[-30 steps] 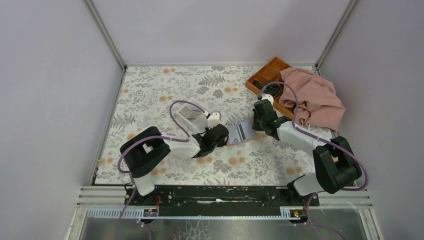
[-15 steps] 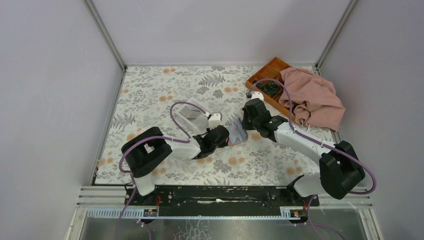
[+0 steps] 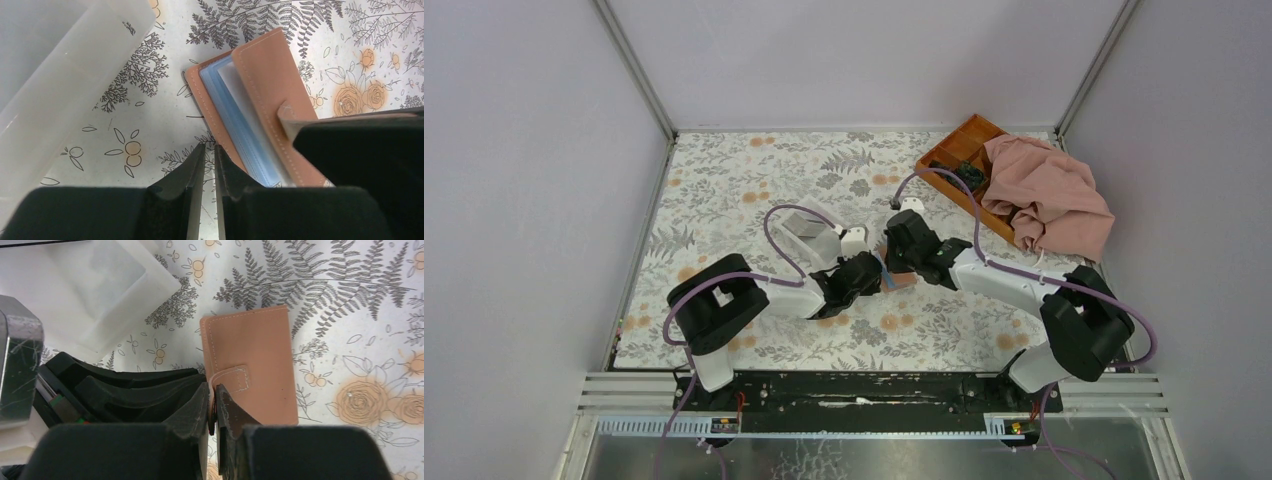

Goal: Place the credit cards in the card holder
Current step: Close the card holder at the center of the board.

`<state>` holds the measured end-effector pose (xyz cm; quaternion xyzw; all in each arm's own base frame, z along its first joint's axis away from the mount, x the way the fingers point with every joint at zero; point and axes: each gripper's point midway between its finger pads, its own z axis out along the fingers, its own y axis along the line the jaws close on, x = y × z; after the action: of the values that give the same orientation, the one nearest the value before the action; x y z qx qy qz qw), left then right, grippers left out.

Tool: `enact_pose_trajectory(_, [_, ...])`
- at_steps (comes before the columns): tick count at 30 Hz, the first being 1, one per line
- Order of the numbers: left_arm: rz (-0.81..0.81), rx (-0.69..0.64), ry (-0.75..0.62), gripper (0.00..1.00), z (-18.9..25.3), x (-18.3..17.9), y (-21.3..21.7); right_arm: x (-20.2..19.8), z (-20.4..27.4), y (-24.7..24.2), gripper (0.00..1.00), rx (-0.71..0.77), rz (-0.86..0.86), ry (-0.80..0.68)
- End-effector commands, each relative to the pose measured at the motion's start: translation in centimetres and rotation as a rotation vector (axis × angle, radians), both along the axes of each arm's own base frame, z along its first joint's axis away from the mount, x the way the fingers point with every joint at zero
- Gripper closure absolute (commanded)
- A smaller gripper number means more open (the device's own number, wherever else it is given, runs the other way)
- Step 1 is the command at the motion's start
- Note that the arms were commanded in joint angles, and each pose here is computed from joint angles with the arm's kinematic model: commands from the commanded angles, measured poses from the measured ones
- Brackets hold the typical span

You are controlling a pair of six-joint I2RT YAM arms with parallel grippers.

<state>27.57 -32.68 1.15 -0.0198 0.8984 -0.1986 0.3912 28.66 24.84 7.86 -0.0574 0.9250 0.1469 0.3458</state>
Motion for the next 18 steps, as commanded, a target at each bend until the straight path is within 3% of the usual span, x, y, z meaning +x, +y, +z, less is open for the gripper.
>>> enact_pose_trajectory(1, [-0.044, 0.099, 0.120, 0.80, -4.3, -3.3, 2.1, -0.1, -0.3, 1.6, 0.99, 0.036, -0.004, -0.008])
enact_pose_trajectory(18, [0.010, 0.101, 0.102, 0.78, -1.7, -4.2, 4.7, -1.6, -5.4, 2.1, 0.96, 0.013, -0.010, 0.066])
